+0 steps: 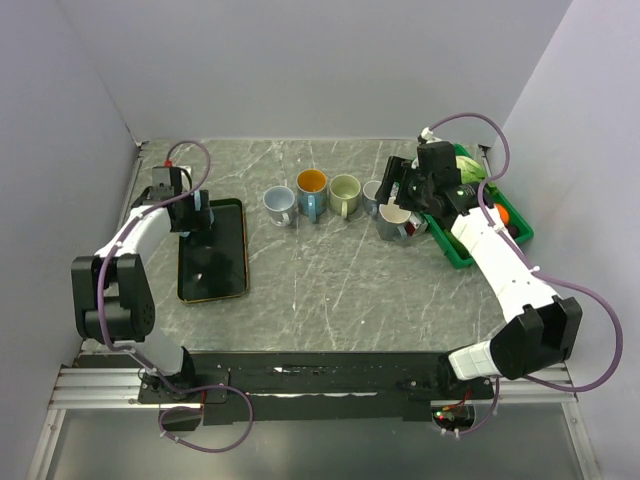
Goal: Turn the mug right side up
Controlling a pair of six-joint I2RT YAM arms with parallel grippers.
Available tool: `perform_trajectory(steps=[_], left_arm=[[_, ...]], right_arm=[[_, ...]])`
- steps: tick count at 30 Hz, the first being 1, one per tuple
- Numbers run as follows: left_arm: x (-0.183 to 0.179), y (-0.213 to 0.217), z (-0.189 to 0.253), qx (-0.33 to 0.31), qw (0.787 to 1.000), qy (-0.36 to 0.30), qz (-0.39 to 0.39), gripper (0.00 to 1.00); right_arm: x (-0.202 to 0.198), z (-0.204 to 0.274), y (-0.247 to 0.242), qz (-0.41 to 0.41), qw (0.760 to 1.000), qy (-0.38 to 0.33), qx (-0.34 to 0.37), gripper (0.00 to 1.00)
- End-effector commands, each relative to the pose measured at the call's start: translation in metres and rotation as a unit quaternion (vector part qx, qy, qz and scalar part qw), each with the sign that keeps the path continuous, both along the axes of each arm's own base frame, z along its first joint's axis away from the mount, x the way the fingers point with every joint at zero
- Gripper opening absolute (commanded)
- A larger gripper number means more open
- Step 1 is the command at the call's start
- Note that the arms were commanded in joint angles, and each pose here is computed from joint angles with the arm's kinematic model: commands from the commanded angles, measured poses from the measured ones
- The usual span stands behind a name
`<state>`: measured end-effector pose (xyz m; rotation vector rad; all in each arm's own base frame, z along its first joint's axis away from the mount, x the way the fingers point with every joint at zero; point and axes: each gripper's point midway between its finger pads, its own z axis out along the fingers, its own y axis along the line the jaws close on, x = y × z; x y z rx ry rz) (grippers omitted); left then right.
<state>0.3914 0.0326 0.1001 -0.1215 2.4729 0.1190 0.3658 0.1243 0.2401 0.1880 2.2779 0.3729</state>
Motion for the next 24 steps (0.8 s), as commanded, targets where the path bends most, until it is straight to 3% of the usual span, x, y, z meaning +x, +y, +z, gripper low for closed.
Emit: perform_trajectory(steps=[1,4,10,15,18,19,22,24], left_arm=[[0.014,0.001,-0.008,0.003,1.0,-0.013,-0.005,0.96],[0.024,0.003,-0.012,-0.001,1.0,-0.012,0.0,0.97],[0.04,0.006,-0.01,-0.002,1.0,-0.013,0.009,0.72],[0.042,0.006,-0.005,0.0,1.0,-0.022,0.008,0.65],[0.043,0.007,-0.001,0.001,1.0,-0.026,0.006,0.55],[0.043,0.006,0.0,0.0,1.0,-0.027,0.005,0.47],[0.044,0.004,0.0,-0.005,1.0,-0.028,0.001,0.36],[0.044,0.007,-0.003,-0.001,1.0,-0.024,0.013,0.37]], right_arm=[[0.01,0.009,0.005,-0.001,1.0,-0.007,0.019,0.91],[0.011,0.009,0.007,-0.003,1.0,-0.007,0.026,0.9],[0.011,0.005,0.01,-0.001,0.999,-0.003,0.036,0.88],[0.01,0.0,0.012,-0.001,0.999,0.002,0.042,0.87],[0.009,-0.002,0.013,0.0,0.999,0.005,0.046,0.86],[0.01,-0.004,0.014,-0.001,0.999,0.009,0.047,0.86],[0.009,-0.007,0.014,-0.002,0.999,0.013,0.05,0.85],[0.009,-0.007,0.015,-0.002,0.999,0.014,0.051,0.84]])
